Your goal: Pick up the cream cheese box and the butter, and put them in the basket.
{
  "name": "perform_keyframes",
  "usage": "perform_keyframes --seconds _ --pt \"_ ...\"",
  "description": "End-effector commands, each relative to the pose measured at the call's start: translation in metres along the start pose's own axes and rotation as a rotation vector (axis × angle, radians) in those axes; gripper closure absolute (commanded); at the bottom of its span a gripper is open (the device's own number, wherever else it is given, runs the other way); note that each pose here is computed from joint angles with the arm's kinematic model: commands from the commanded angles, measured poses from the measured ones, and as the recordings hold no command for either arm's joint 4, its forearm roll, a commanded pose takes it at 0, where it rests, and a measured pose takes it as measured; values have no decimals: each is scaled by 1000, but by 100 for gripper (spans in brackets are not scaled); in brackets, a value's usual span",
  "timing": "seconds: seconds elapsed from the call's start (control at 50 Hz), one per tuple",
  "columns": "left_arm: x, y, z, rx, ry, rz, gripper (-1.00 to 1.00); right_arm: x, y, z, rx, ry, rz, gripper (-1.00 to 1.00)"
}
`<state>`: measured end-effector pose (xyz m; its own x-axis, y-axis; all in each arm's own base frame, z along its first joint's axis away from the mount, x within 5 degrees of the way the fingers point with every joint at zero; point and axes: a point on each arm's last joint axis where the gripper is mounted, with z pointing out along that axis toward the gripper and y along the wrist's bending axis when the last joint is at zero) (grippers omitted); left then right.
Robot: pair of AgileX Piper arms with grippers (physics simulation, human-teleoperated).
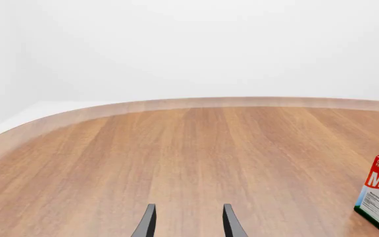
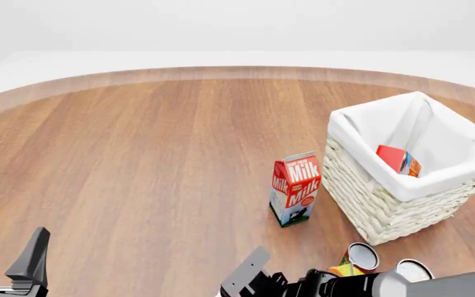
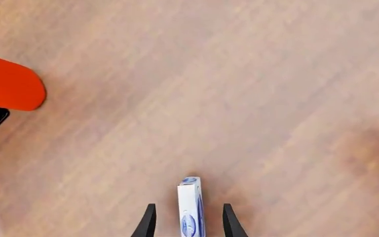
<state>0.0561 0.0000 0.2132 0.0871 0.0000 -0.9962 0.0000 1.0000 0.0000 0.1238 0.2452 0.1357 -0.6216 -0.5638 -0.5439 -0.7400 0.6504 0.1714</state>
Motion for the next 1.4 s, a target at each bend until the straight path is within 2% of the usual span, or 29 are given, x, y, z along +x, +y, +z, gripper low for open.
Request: perform_keyframes --seconds 0.02,0.08,0.1,0.68,0.7,0.84,0.98,1.4 --pt "0 0 0 0 0 0 -100 4 0 3 -2 -2 10 -100" --pt "0 0 0 0 0 0 -100 3 -1 2 -2 -6 13 -100" --pt "0 0 0 0 0 0 -100 3 -1 1 -2 -8 13 100" --pt "0 0 0 0 0 0 -100 3 1 0 -8 -9 16 100" --pt "0 0 0 0 0 0 -100 -16 5 -20 -10 -35 -19 100" --pt "0 0 0 0 0 0 -100 -23 5 -27 -8 -42 -38 100" --pt "0 0 0 0 0 0 -100 -41 3 -53 -1 -89 -80 100" --pt "0 0 0 0 0 0 -100 -46 0 -62 5 -108 -96 100"
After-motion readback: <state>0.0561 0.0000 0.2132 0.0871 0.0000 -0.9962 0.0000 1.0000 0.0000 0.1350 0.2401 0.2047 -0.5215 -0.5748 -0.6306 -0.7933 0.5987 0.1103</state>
